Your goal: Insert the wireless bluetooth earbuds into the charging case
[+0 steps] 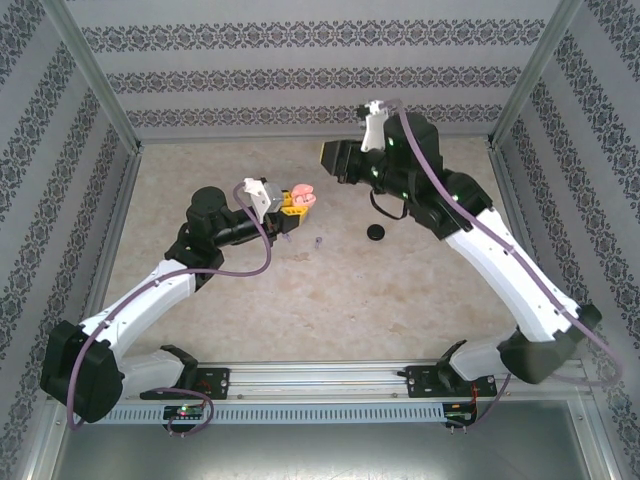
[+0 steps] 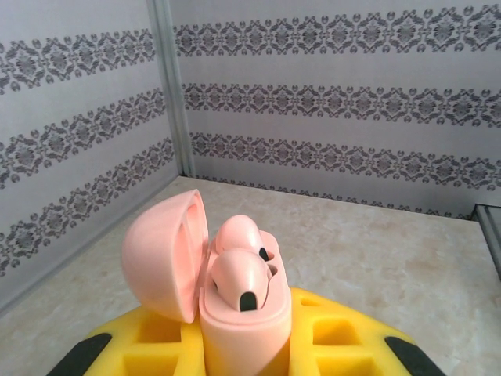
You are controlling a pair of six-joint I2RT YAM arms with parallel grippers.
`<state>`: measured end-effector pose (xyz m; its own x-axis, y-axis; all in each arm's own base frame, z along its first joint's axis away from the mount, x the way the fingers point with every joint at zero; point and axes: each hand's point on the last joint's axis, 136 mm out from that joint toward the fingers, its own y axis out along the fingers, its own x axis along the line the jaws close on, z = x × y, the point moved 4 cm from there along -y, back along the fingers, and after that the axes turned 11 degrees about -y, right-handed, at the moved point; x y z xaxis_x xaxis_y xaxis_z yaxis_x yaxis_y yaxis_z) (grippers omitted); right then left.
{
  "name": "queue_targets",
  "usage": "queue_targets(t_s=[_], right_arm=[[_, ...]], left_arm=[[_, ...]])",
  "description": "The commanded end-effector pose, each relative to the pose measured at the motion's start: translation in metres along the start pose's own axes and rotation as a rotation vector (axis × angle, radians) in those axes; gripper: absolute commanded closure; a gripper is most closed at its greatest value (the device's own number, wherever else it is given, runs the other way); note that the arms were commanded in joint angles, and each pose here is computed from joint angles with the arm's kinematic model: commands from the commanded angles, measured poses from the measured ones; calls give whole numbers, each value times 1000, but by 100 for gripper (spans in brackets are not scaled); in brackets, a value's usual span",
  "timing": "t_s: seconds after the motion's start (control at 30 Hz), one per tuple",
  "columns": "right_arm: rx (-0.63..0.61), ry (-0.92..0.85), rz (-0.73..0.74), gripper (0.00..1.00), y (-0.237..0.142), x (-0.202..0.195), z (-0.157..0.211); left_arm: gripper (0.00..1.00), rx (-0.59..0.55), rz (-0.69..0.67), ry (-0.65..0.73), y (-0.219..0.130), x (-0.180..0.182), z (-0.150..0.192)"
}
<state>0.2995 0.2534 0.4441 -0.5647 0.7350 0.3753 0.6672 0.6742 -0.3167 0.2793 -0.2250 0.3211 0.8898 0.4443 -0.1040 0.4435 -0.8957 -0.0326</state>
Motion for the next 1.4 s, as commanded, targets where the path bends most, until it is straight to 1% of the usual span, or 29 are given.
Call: queue_targets(t_s=[0.0, 0.03, 0.13, 0.23, 0.3, 0.47, 0.57, 0.63, 0.7, 0.77, 0.87, 0.93, 1.03, 1.13, 1.2, 1.33, 1.37], right_arm=[[207, 54, -27, 86, 32, -11, 30], [234, 62, -30, 89, 39, -13, 32], [307, 72, -32, 91, 57, -18, 41], [362, 84, -52, 95, 63, -17, 51], [376, 72, -53, 97, 56, -12, 58], [375, 71, -26, 98, 17, -9, 77], [335, 99, 16, 97, -2, -16, 84], [281, 125, 87, 94, -14, -31, 80], [219, 169, 184, 88, -27, -54, 75], [151, 236, 296, 78, -43, -85, 72], [100, 322, 420, 65, -62, -125, 84], [95, 370, 483, 56, -72, -147, 98], [112, 427, 525, 43, -79, -169, 119], [133, 454, 561, 34, -84, -182, 136], [140, 467, 576, 33, -86, -189, 143], [141, 480, 606, 31, -94, -196, 148], [139, 481, 609, 31, -96, -197, 149]], left_arm=[[100, -26, 72, 43, 7, -14, -18], [100, -21, 80, 41, 9, -15, -18], [100, -12, 96, 40, 15, -19, -17], [100, -10, 103, 40, 20, -20, -17], [100, -4, 99, 35, 24, -18, -16], [100, 0, 68, 19, 29, -12, -14], [100, -3, 57, -2, 33, -8, -13], [100, 7, 59, -29, 37, -5, -9], [100, 34, 63, -76, 43, -3, -3], [100, 78, 70, -150, 53, -2, 8], [100, 152, 77, -271, 70, -5, 32], [100, 198, 83, -354, 84, -10, 49], [100, 275, 64, -486, 108, -18, 80], [100, 335, 40, -633, 131, -26, 109], [100, 363, 6, -708, 145, -27, 127], [100, 371, -34, -861, 170, -27, 153], [99, 379, -54, -896, 175, -24, 161]])
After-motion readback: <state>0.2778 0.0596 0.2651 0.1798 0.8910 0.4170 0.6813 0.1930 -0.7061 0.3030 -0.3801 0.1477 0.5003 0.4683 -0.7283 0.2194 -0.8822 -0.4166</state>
